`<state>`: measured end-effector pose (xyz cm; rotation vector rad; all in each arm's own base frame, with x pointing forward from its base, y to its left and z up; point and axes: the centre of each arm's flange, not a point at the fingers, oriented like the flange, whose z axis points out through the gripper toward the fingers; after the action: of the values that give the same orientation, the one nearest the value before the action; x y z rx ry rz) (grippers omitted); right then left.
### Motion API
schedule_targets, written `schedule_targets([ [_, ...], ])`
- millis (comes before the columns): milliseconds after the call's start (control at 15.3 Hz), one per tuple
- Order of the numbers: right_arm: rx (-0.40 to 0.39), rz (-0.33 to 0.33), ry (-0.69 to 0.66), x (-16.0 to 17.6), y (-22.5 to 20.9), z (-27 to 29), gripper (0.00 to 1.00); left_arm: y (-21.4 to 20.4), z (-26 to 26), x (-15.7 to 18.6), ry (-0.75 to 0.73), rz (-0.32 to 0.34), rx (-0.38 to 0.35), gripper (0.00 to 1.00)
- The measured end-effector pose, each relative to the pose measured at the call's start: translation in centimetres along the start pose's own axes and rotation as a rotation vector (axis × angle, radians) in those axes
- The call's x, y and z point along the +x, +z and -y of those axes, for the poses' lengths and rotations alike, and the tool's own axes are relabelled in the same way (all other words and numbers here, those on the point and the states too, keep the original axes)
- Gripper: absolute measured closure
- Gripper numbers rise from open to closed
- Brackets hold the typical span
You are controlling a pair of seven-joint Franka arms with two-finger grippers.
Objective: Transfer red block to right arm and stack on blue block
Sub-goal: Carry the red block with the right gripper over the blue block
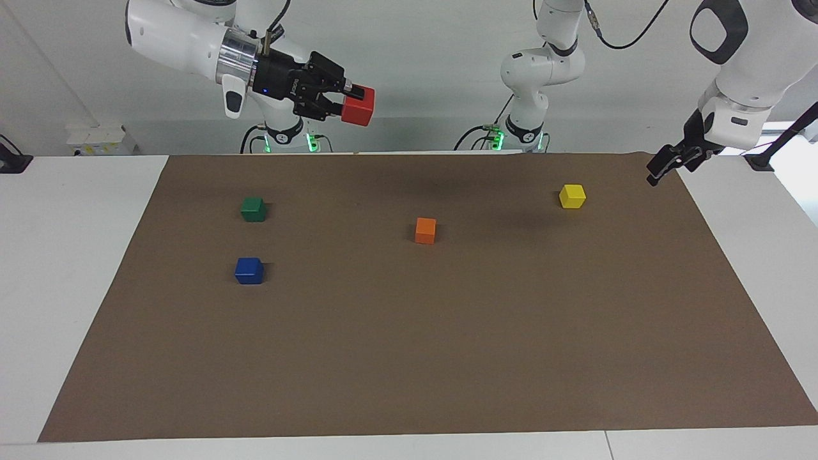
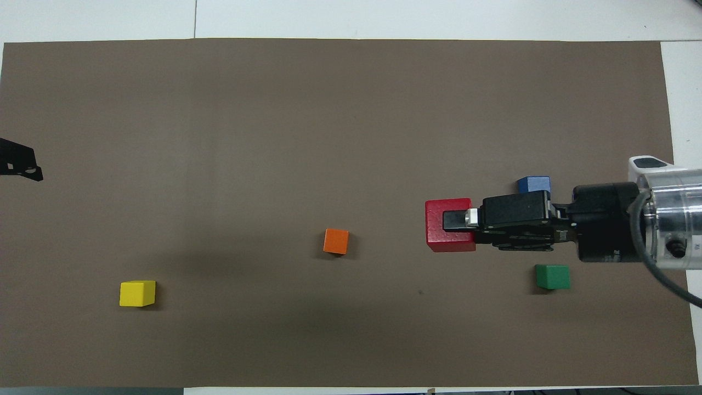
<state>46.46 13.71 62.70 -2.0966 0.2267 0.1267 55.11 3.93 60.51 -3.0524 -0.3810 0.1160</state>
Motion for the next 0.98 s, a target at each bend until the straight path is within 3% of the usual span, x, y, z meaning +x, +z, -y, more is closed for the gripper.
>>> schedule_targets([
  [717, -0.836, -0.041, -0.148, -0.5, -4.5, -3.0, 0.43, -0.8, -4.2, -1.8, 0.128, -0.015, -0.022, 0.00],
  [978, -1.042, -0.057, -0.146, 0.4, -5.4, -5.0, 0.43, -1.0, -4.2, -1.6, 0.150, -0.035, -0.045, 0.00],
])
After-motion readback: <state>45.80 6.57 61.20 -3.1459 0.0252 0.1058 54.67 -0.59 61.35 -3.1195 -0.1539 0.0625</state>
